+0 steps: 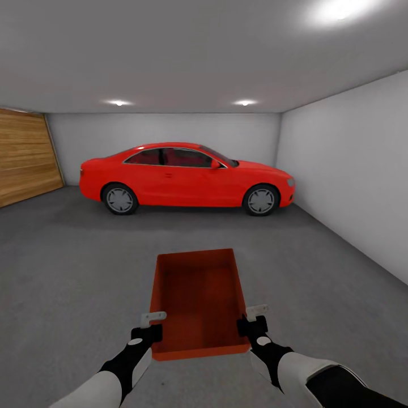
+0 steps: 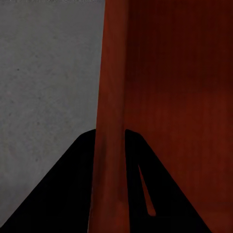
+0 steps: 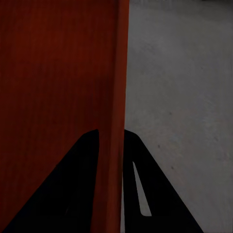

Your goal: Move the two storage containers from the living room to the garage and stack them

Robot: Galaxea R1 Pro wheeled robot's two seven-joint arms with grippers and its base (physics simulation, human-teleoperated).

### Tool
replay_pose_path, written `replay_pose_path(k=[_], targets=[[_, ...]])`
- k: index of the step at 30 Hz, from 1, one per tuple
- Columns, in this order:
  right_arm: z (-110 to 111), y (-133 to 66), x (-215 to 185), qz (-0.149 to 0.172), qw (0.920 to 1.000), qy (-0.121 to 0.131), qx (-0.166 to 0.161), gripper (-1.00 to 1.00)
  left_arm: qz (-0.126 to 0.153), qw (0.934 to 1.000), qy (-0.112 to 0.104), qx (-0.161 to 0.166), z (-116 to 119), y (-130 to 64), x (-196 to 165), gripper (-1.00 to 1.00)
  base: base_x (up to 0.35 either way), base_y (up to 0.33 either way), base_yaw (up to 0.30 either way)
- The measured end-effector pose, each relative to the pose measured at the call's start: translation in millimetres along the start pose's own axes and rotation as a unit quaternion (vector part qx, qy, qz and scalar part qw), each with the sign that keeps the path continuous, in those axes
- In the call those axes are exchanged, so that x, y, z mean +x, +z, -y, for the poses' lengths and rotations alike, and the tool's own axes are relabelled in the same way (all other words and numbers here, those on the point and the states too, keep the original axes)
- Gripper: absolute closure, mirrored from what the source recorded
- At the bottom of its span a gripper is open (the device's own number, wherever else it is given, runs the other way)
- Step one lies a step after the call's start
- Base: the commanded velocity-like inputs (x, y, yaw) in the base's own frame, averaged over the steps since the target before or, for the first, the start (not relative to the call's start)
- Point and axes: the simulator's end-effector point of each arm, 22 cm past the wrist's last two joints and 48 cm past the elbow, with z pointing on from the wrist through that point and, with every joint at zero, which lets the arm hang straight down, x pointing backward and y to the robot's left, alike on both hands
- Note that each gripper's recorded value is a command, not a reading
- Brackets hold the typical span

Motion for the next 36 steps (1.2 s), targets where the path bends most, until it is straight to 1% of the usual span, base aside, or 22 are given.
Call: replay_pose_path(k=[36], targets=[[0.1,-0.1,0.2,0.000,1.0000,0.000,0.000,1.00,0.000,1.0000,0.000,0.000,0.1,0.0,0.0,1.00,0.320,0.000,0.000]])
